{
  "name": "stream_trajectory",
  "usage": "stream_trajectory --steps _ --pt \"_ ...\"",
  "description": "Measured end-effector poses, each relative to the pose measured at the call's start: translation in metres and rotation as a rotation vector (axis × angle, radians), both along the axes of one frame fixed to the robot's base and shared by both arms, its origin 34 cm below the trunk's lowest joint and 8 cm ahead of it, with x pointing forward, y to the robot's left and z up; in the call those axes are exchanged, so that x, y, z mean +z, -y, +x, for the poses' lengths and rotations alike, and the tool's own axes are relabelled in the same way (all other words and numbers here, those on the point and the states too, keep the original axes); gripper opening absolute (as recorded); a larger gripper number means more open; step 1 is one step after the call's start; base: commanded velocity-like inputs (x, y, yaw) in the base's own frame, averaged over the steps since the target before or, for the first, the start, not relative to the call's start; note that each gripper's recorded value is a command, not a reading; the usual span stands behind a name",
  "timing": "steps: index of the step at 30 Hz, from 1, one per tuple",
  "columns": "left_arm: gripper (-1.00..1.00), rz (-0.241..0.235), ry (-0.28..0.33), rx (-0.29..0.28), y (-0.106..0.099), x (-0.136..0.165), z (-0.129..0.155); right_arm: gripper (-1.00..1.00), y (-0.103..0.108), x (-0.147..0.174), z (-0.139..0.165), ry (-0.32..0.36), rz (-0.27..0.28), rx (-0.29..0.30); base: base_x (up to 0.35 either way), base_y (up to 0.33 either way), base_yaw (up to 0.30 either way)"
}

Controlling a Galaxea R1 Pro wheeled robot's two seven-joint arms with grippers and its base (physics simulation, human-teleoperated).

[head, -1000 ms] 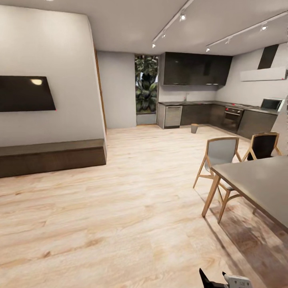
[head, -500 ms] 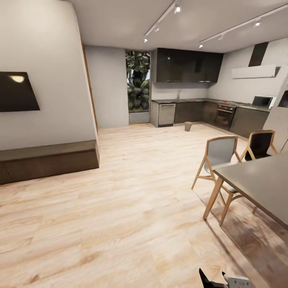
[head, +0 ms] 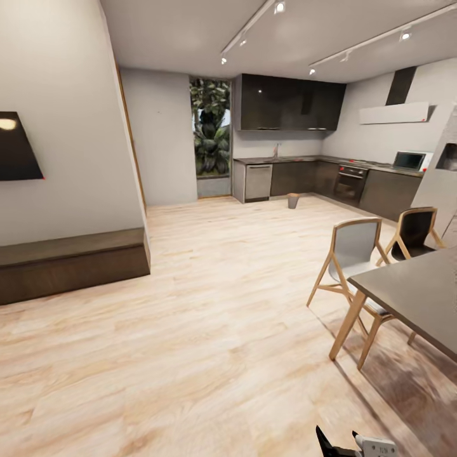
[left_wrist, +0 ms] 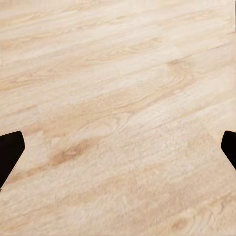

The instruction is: Put the three can of soda from the living room inside the tash can in the kitchen.

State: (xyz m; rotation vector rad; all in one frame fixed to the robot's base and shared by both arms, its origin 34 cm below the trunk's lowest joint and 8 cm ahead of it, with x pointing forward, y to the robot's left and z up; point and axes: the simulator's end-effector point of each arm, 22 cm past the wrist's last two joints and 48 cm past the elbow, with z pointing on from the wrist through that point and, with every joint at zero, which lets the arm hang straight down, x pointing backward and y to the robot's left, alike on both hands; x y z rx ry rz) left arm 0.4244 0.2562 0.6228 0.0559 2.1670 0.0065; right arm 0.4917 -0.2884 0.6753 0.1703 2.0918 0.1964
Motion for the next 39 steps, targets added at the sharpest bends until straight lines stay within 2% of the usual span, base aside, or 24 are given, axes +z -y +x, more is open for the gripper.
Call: stream_trajectory --steps 33,39 --pt "1.00 0.000 0.000 0.000 0.0000 0.0000 0.0000 1.00 0.0001 -0.0001 0.0000 0.000 -0.001 0.000 0.303 0.190 -0.250" --pt "1.00 0.000 0.000 0.000 0.0000 0.0000 0.0000 1.00 -0.0001 -0.0001 0.0000 0.000 -0.001 0.001 0.303 0.190 -0.122"
